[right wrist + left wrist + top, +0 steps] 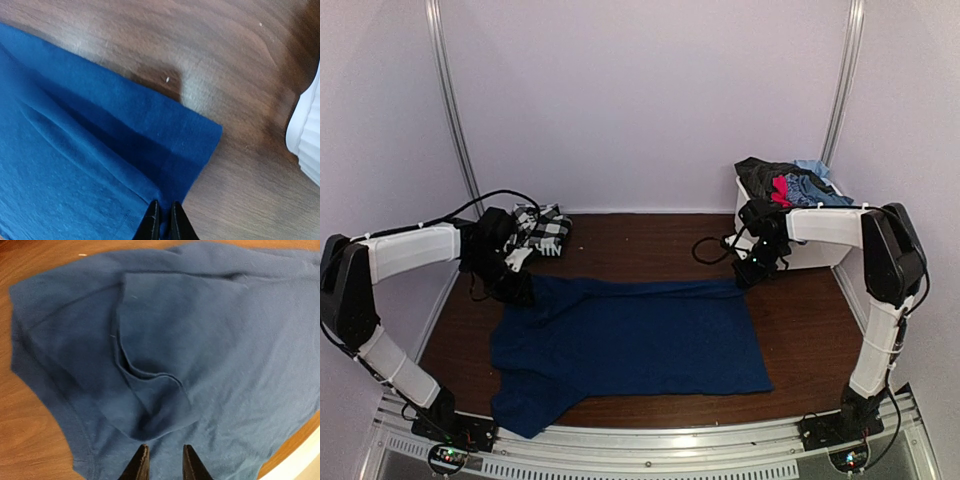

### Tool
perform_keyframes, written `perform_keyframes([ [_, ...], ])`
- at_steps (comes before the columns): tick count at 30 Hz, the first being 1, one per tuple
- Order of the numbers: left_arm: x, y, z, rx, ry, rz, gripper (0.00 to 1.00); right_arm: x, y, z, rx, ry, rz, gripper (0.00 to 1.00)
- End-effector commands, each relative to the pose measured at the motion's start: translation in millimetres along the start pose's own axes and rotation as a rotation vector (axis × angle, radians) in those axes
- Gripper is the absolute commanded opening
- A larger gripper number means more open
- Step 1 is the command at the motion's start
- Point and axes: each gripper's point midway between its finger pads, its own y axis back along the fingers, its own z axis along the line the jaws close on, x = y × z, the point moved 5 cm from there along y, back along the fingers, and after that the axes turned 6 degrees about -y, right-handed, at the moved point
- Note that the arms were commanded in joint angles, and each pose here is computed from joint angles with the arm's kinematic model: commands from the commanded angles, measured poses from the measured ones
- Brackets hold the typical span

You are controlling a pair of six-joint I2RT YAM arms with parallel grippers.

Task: Fold and stack the mixed laundry pile
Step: Fold the flattened T-shirt at the center of the board.

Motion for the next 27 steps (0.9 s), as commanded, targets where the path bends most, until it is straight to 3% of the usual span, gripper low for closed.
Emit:
perform_keyframes([
  [1, 17.0, 0.3, -23.9, 0.060, -0.150, 0.074, 0.23, 13.6, 0.1, -2.5, 0.044, 0.033, 0.061, 0.09],
  [3, 19.1, 0.6, -28.3, 0.087, -0.138, 0.082, 0.22, 16.5, 4.5, -4.0, 0.058, 0.035, 0.064, 0.14],
  [5, 17.6, 3.9, -27.3, 0.075, -0.116, 0.087, 0.24, 19.0, 9.4, -3.9, 0.060, 0.024, 0.078, 0.30],
  [7, 8.2, 7.9, -31.5, 0.100, -0.098, 0.029, 0.34, 17.1, 14.6, -0.6, 0.036, 0.017, 0.066, 0.44],
  [8, 2.3, 9.1, -29.9, 0.099, -0.076, -0.002, 0.38, 14.0, 17.7, 1.2, 0.021, 0.012, 0.050, 0.47],
  [12, -25.8, 5.3, -1.7, 0.072, 0.063, -0.039, 0.45, 1.5, 23.3, 8.9, -0.038, 0.002, 0.012, 0.53],
  [18, -73.5, -10.6, 29.1, 0.050, 0.121, -0.058, 0.47, -11.7, 24.2, 19.5, -0.120, -0.024, -0.006, 0.55],
  [27, -68.6, -47.4, 37.7, 0.064, 0.116, 0.040, 0.44, -13.7, 28.7, 18.2, -0.107, -0.034, -0.017, 0.55],
])
